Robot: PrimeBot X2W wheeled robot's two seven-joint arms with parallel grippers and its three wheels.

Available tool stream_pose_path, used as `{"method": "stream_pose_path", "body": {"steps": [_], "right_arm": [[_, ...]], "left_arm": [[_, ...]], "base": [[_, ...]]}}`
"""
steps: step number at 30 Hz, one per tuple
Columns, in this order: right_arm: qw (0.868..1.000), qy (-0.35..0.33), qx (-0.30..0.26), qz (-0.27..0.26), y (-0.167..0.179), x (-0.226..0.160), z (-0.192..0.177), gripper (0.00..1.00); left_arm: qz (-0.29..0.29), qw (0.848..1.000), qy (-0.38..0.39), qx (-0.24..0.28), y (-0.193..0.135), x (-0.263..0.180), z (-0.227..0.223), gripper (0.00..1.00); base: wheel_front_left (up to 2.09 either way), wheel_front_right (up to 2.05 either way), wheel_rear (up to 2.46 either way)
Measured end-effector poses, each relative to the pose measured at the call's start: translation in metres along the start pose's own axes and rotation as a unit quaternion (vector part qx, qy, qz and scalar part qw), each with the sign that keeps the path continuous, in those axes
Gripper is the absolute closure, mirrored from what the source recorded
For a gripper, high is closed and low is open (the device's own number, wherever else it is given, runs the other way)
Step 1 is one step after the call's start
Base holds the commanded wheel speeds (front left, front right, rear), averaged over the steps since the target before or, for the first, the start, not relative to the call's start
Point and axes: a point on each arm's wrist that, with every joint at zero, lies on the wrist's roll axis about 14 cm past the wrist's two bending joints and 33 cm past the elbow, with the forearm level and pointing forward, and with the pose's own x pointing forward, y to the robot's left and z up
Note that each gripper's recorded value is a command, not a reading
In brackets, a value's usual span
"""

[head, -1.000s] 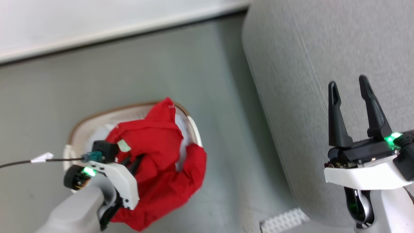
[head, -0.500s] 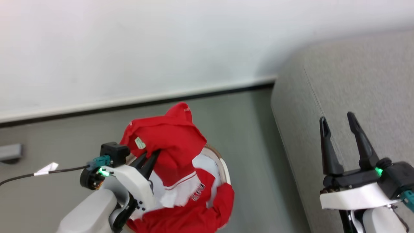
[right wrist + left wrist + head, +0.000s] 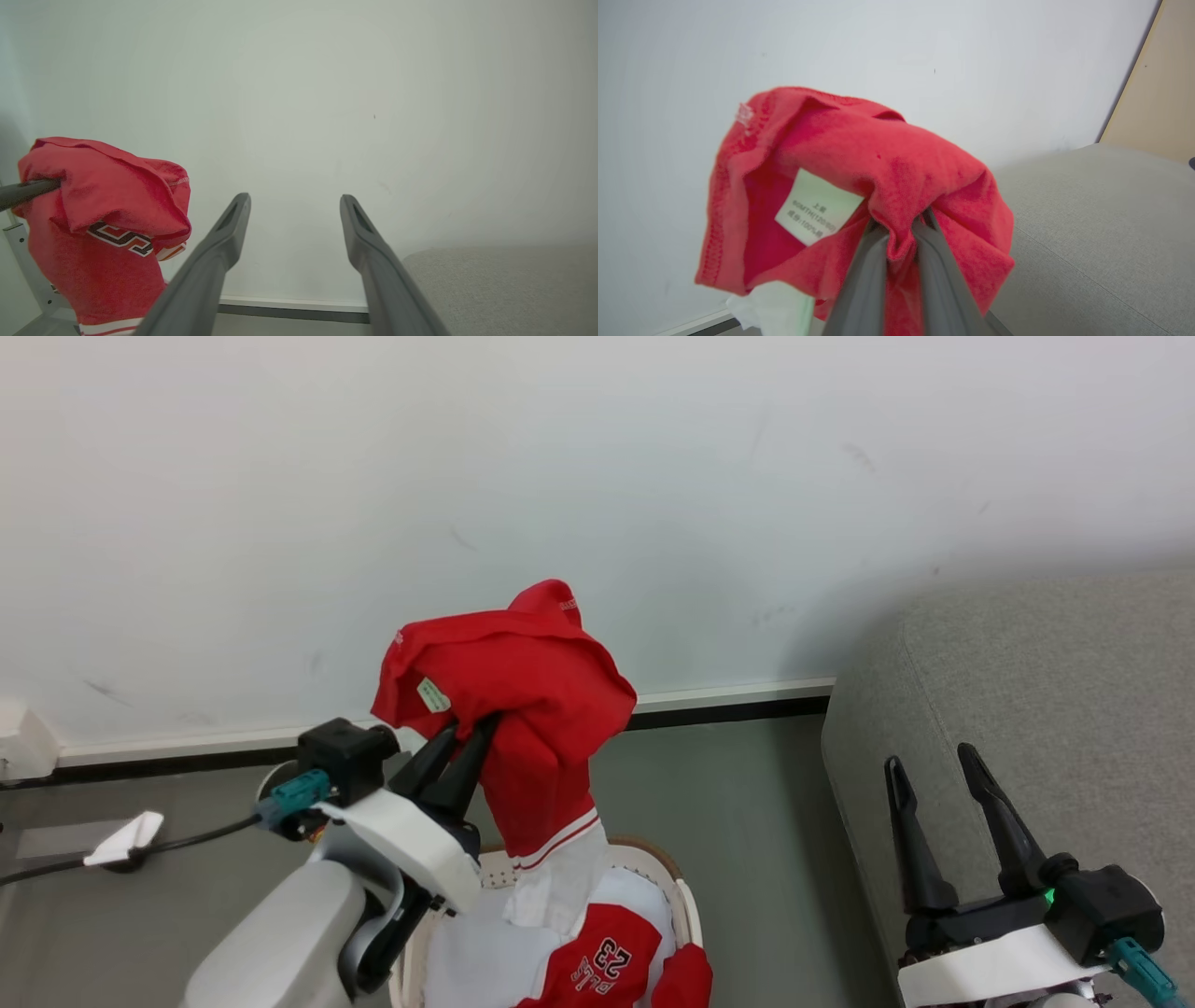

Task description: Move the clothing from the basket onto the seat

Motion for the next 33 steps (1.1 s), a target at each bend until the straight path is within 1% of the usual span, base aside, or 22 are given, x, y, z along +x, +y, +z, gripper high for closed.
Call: {"method": "stream_pose_path", "body": {"steps": [3,6,10,12,14,19,22,23,24,29,33], "right_arm": [[1.000,-0.003,0.002,0.012,0.009,0.000,0.002,0.00],[1.000,0.001,0.004,0.024,0.018,-0.003,0.000,0.00],[0.999,0.009,0.008,0.043,0.031,-0.005,-0.005,0.00],[0.998,0.019,0.011,0.062,0.044,-0.007,-0.011,0.00],[0.997,0.022,0.012,0.068,0.048,-0.007,-0.013,0.00],[0.993,0.036,0.012,0.108,0.073,-0.009,-0.022,0.00],[0.988,0.051,0.019,0.143,0.095,-0.013,-0.031,0.00],[0.983,0.061,0.024,0.169,0.112,-0.015,-0.036,0.00],[0.983,0.061,0.024,0.169,0.112,-0.015,-0.036,0.00],[0.972,0.087,0.017,0.219,0.140,-0.016,-0.052,0.00],[0.959,0.106,0.002,0.264,0.163,-0.014,-0.063,0.00]], "left_arm": [[-0.004,1.000,-0.027,0.011,-0.003,0.000,0.021,1.00],[-0.005,0.999,-0.042,0.017,-0.006,0.001,0.032,1.00],[-0.007,0.999,-0.049,0.017,-0.008,0.002,0.036,1.00],[-0.008,0.999,-0.050,0.016,-0.010,0.003,0.036,1.00],[-0.008,0.999,-0.050,0.016,-0.010,0.004,0.036,1.00],[-0.012,0.999,-0.046,0.014,-0.013,0.005,0.034,1.00],[-0.015,0.999,-0.047,0.013,-0.016,0.005,0.034,1.00],[-0.019,0.999,-0.048,0.013,-0.020,0.006,0.036,1.00],[-0.019,0.999,-0.048,0.013,-0.020,0.006,0.036,1.00],[-0.025,0.998,-0.055,0.011,-0.027,0.004,0.043,1.00],[-0.034,0.998,-0.054,0.013,-0.035,0.003,0.046,1.00]], "base": [[0.00,0.00,0.00],[0.00,0.00,0.00],[0.00,0.00,0.00],[0.00,0.00,0.00],[0.00,0.00,0.00],[0.00,0.00,0.00],[0.00,0.00,0.00],[0.00,0.00,0.00],[0.00,0.00,0.00],[0.00,0.00,0.00],[0.00,0.00,0.00]]}}
